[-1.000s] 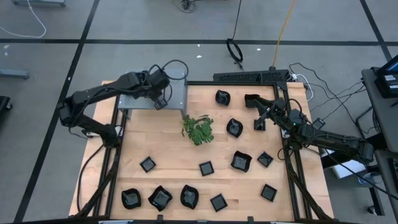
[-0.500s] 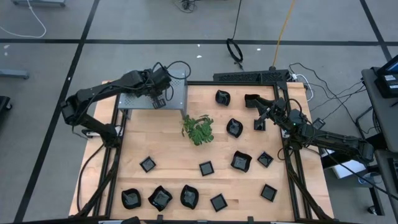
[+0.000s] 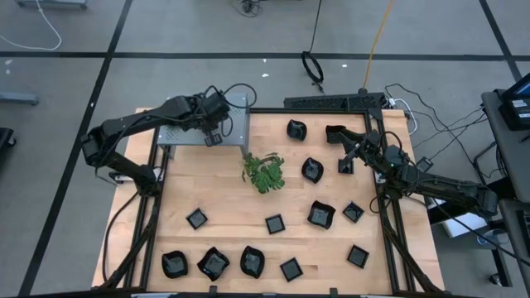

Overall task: Pick & Place Mini shaped plates
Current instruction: Put the distorted square plate on the shelf, then put the square plate on the shelf

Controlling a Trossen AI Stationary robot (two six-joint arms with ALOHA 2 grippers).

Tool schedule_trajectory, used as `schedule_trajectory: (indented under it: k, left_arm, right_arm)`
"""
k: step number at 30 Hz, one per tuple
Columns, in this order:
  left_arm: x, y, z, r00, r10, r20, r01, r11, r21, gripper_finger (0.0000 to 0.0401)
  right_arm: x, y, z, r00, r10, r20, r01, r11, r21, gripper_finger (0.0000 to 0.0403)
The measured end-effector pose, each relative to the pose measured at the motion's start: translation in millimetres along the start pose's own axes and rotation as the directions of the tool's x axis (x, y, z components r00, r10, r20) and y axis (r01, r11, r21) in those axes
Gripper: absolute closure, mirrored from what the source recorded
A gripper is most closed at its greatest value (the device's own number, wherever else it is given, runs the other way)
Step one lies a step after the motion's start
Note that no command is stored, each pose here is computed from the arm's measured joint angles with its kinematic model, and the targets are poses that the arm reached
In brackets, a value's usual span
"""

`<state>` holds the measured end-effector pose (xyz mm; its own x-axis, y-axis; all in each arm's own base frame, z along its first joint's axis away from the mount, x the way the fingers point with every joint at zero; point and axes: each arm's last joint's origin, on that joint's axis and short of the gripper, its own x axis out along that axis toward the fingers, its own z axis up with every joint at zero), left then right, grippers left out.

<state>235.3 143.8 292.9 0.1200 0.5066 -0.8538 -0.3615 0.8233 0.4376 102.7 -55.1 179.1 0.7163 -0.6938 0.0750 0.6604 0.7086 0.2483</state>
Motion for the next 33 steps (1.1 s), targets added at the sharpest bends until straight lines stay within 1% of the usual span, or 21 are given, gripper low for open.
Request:
schedule_trajectory:
  k: [3,5,10,15,19,23,26,29,31,33]
  left_arm:
    - [-1.0,-2.0,1.2,1.000,0.003,0.009,-0.003,1.000,-0.018,0.0339]
    - [-2.5,-3.8,1.7,1.000,0.021,0.010,-0.021,1.000,-0.011,0.0330]
    - [-6.9,-10.1,3.6,0.993,0.119,0.007,-0.119,0.993,0.025,0.0306]
    - [-12.1,-18.4,6.3,0.980,0.195,0.022,-0.196,0.981,0.003,0.0269]
    - [-23.1,-25.7,9.2,0.975,0.201,0.092,-0.200,0.980,-0.025,0.0236]
    - [-37.4,-35.8,16.0,0.958,0.195,0.210,-0.190,0.981,-0.043,0.0212]
    - [-51.7,-44.6,25.9,0.920,0.187,0.344,-0.171,0.982,-0.076,0.0202]
    - [-62.6,-57.0,34.6,0.876,0.162,0.454,-0.123,0.986,-0.115,0.0202]
    - [-72.6,-65.4,41.8,0.829,0.133,0.544,-0.060,0.987,-0.149,0.0203]
    - [-81.4,-74.9,46.2,0.786,0.078,0.613,0.028,0.987,-0.160,0.0205]
  right_arm:
    - [0.0,0.0,0.0,1.000,0.000,0.000,0.000,1.000,0.000,0.0298]
    - [0.0,0.0,0.0,1.000,0.000,0.000,0.000,1.000,0.000,0.0298]
    - [0.0,0.0,0.0,1.000,0.000,0.000,0.000,1.000,0.000,0.0298]
    - [0.0,0.0,0.0,1.000,0.000,0.000,0.000,1.000,0.000,0.0298]
    - [0.0,0.0,0.0,1.000,-0.001,0.000,0.001,1.000,0.000,0.0298]
    - [0.0,0.0,0.0,1.000,0.000,0.000,0.000,1.000,0.000,0.0298]
    - [0.0,0.0,0.0,1.000,0.000,0.000,0.000,1.000,0.000,0.0298]
    - [0.0,0.0,0.0,1.000,0.000,0.000,0.000,1.000,0.000,0.0298]
    - [0.0,0.0,0.1,1.000,0.000,0.000,0.000,1.000,0.001,0.0298]
    - [0.0,0.0,0.0,1.000,0.000,0.000,0.000,1.000,0.000,0.0298]
